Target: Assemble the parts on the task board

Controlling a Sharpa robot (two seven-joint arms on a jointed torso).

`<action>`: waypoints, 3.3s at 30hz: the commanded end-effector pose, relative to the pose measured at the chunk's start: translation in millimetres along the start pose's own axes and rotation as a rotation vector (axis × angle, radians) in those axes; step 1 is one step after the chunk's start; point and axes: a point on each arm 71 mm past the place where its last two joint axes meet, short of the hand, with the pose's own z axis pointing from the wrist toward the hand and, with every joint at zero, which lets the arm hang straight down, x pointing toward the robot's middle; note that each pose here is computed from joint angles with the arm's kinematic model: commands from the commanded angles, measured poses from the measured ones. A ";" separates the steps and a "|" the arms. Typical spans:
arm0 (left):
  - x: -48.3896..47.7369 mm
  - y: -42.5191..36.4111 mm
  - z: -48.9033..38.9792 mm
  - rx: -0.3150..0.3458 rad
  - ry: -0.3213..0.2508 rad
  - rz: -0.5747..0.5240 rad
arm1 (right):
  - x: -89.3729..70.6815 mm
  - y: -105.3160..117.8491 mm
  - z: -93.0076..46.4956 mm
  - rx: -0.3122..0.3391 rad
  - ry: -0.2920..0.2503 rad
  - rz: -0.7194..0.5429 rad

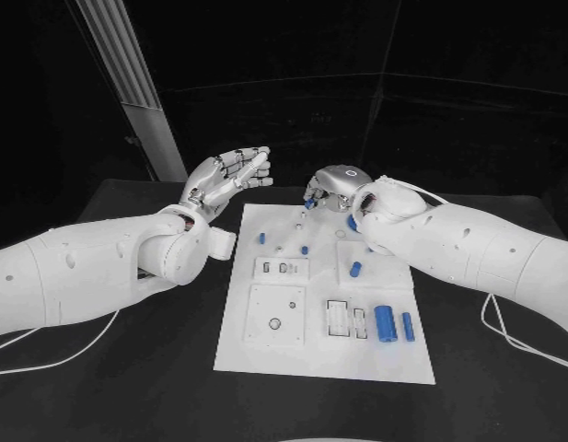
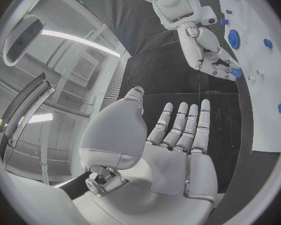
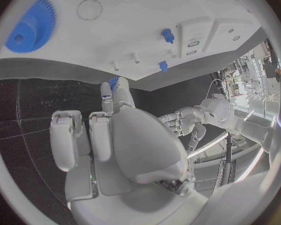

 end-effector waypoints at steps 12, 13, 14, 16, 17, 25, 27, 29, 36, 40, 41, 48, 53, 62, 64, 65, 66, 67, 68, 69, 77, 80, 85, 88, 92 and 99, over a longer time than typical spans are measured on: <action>1.6 -16.6 -0.3 0.224 0.015 -0.005 | 2.5 -0.6 2.9 0.003 0.043 -0.011; 1.8 -16.5 -0.2 0.224 0.015 -0.005 | 2.6 -0.8 2.9 0.003 0.044 -0.011; 2.0 -16.5 0.0 0.224 0.016 -0.006 | 2.6 -1.0 2.8 0.004 0.044 -0.011; 2.2 -16.5 0.1 0.224 0.016 -0.006 | 2.7 -1.2 2.7 0.004 0.047 -0.011; 2.2 -16.4 0.1 0.224 0.016 -0.006 | 2.8 -1.2 2.6 0.004 0.048 -0.011; 1.4 -16.4 0.2 0.224 0.015 -0.005 | 3.6 0.4 3.2 0.003 0.056 -0.010; 1.6 -16.4 0.3 0.224 0.016 -0.006 | 3.9 0.6 3.7 0.004 0.059 -0.011; 1.9 -16.4 0.5 0.224 0.017 -0.006 | 4.1 0.7 4.1 0.004 0.061 -0.011; 2.5 -16.2 1.2 0.225 0.020 -0.008 | 4.3 0.3 5.2 0.006 0.060 -0.012; 2.3 -16.1 1.3 0.225 0.020 -0.008 | 4.3 0.1 5.9 0.007 0.056 -0.014; 2.3 -16.1 1.4 0.225 0.020 -0.009 | 4.3 0.0 6.1 0.008 0.056 -0.014; 2.3 -15.9 1.7 0.225 0.022 -0.010 | 4.6 -0.6 7.1 0.005 0.054 -0.016; 2.8 -15.9 2.0 0.225 0.023 -0.011 | 4.7 0.1 7.5 0.002 0.055 -0.016; 3.0 -16.1 2.1 0.226 0.025 -0.012 | 5.7 1.7 9.3 0.001 0.063 -0.016; 2.8 -16.2 2.1 0.226 0.024 -0.011 | 5.9 2.0 9.6 0.001 0.064 -0.016; 2.8 -16.2 2.1 0.226 0.024 -0.011 | 6.0 2.1 9.7 0.001 0.065 -0.016; 2.7 -16.3 2.1 0.226 0.024 -0.011 | 6.1 2.2 9.9 0.002 0.066 -0.016; 2.6 -16.3 2.1 0.226 0.024 -0.011 | 6.3 2.2 10.0 0.002 0.067 -0.016; 2.6 -16.3 2.1 0.226 0.024 -0.011 | 6.4 2.3 10.1 0.003 0.068 -0.016; 2.5 -16.3 2.2 0.226 0.024 -0.011 | 6.5 2.3 10.1 0.003 0.070 -0.016; 2.7 -16.2 2.8 0.227 0.026 -0.012 | 7.1 1.9 10.3 0.004 0.076 -0.017; 2.8 -16.1 3.1 0.227 0.026 -0.012 | 7.4 1.9 10.4 0.004 0.079 -0.017; 3.1 -16.1 3.3 0.227 0.027 -0.013 | 8.1 2.5 10.9 0.004 0.085 -0.017; 3.1 -16.1 3.4 0.227 0.028 -0.013 | 8.7 2.8 11.2 0.004 0.090 -0.017; 3.1 -16.2 3.4 0.227 0.028 -0.013 | 9.3 3.3 11.6 0.003 0.093 -0.017; 3.1 -16.4 3.5 0.227 0.028 -0.013 | 9.8 4.3 13.0 0.003 0.088 -0.017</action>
